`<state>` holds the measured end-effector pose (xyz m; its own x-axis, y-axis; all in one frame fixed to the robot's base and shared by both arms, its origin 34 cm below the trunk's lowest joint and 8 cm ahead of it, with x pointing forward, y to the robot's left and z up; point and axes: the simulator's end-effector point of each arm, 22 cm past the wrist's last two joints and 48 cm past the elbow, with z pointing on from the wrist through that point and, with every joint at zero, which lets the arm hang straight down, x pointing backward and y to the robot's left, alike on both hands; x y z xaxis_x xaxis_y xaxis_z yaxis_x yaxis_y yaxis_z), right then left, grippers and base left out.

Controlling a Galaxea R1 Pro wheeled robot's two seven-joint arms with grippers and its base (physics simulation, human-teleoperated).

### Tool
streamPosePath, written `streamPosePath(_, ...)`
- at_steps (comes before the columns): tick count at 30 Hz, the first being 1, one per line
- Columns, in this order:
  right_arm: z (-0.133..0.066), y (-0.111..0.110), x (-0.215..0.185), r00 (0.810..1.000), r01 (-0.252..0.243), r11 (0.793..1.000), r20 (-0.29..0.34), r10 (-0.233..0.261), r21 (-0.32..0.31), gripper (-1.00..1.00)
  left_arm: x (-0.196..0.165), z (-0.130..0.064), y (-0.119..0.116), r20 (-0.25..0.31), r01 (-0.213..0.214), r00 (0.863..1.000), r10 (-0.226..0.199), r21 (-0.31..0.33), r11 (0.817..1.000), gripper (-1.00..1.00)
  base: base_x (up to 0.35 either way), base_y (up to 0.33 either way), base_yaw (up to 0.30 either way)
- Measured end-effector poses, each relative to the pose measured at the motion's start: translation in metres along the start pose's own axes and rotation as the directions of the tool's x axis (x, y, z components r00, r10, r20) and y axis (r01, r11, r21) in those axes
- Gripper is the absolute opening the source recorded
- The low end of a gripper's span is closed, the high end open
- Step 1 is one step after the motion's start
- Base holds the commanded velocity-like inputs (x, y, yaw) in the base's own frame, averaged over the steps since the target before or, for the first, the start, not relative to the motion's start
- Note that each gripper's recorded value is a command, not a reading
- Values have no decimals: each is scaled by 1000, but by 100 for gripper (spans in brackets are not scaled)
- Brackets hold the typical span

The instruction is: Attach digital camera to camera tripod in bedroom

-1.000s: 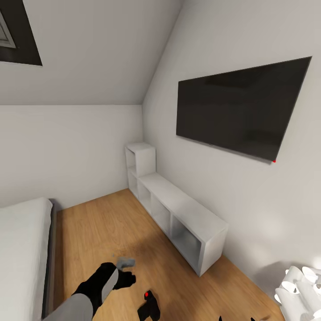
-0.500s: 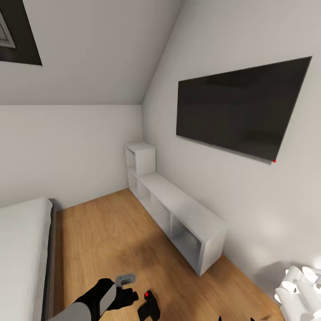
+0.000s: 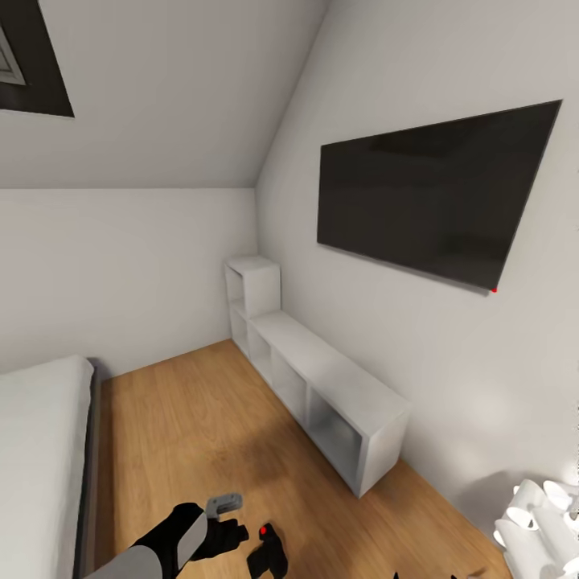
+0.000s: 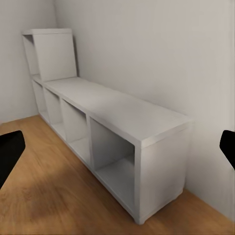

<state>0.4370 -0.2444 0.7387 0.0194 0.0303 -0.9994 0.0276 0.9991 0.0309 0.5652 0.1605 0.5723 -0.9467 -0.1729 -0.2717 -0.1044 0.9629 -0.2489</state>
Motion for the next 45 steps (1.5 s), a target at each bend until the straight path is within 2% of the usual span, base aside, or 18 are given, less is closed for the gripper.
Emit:
streamPosePath(20, -3, 0, 6, 1000, 2, 1000, -17, -2, -3, 100, -2, -1, 7, 4, 2, 1000, -2, -9, 1000, 100, 208, -236, 0)
streamPosePath(32, -6, 0, 12, 1000, 3, 1000, -31, -3, -4, 100, -2, -2, 12, 4, 4, 1000, -4, -15, 1000, 100, 302, 28, 0)
streamPosePath(42, -7, 0, 13, 999, 3, 1000, -34, -3, -4, 100, -2, -1, 14, 4, 5, 1000, -5, -17, 1000, 100, 30, 3, 83)
streamPosePath(45, -7, 0, 13, 999, 3, 1000, -35, -3, -4, 100, 6, 1, 13, -15, 8, 1000, -9, -18, 1000, 100, 0, 0, 229)
